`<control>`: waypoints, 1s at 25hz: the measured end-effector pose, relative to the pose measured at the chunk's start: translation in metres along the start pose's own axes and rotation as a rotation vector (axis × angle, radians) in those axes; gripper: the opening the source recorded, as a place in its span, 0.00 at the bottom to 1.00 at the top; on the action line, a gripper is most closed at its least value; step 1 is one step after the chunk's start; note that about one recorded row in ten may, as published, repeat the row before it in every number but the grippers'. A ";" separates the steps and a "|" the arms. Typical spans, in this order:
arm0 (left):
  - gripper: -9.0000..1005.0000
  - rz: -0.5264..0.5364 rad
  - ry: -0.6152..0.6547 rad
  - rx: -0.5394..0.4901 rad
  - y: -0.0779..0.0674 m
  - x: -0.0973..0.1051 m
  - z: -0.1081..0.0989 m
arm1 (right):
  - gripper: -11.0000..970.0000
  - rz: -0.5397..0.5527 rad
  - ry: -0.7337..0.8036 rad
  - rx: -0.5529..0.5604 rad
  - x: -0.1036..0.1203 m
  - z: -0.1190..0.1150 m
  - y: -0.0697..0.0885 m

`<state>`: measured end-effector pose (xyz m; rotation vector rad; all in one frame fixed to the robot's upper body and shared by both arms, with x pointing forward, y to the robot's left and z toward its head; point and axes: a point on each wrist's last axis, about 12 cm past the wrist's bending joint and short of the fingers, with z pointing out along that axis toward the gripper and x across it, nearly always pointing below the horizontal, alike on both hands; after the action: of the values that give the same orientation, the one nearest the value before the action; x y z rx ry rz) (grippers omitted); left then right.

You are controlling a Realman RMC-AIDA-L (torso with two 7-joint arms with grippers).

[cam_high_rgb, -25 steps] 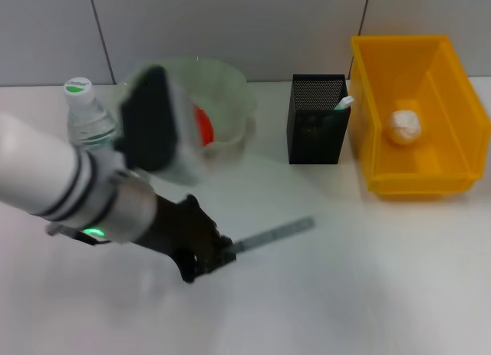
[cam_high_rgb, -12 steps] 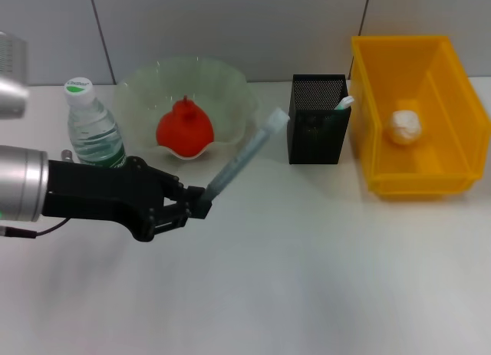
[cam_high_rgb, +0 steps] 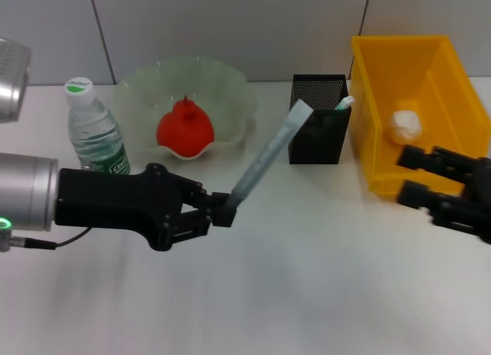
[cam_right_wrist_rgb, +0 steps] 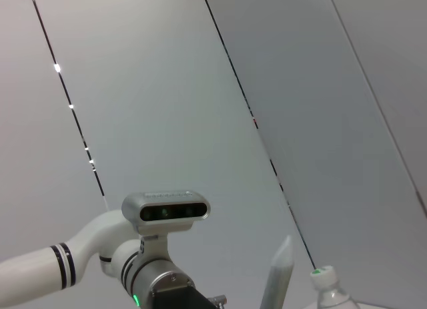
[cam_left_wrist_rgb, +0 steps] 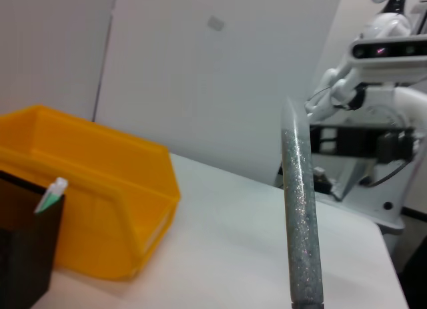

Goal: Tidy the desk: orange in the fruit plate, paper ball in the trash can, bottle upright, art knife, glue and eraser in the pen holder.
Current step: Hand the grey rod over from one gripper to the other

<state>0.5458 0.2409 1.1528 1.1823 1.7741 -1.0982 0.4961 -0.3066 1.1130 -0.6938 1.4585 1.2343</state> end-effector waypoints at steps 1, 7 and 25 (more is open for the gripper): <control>0.16 -0.001 -0.001 0.007 0.001 -0.001 0.002 | 0.75 -0.002 -0.001 -0.005 0.003 0.007 -0.003; 0.17 0.012 -0.001 0.037 0.002 -0.001 0.011 | 0.75 0.038 -0.006 -0.057 0.007 0.052 -0.014; 0.17 0.010 0.006 0.036 0.006 0.000 0.019 | 0.75 0.053 0.032 -0.107 0.011 0.088 -0.019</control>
<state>0.5538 0.2246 1.1436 1.2156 1.7583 -1.1263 0.5409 -0.2276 1.1045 -0.7534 1.4533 1.3551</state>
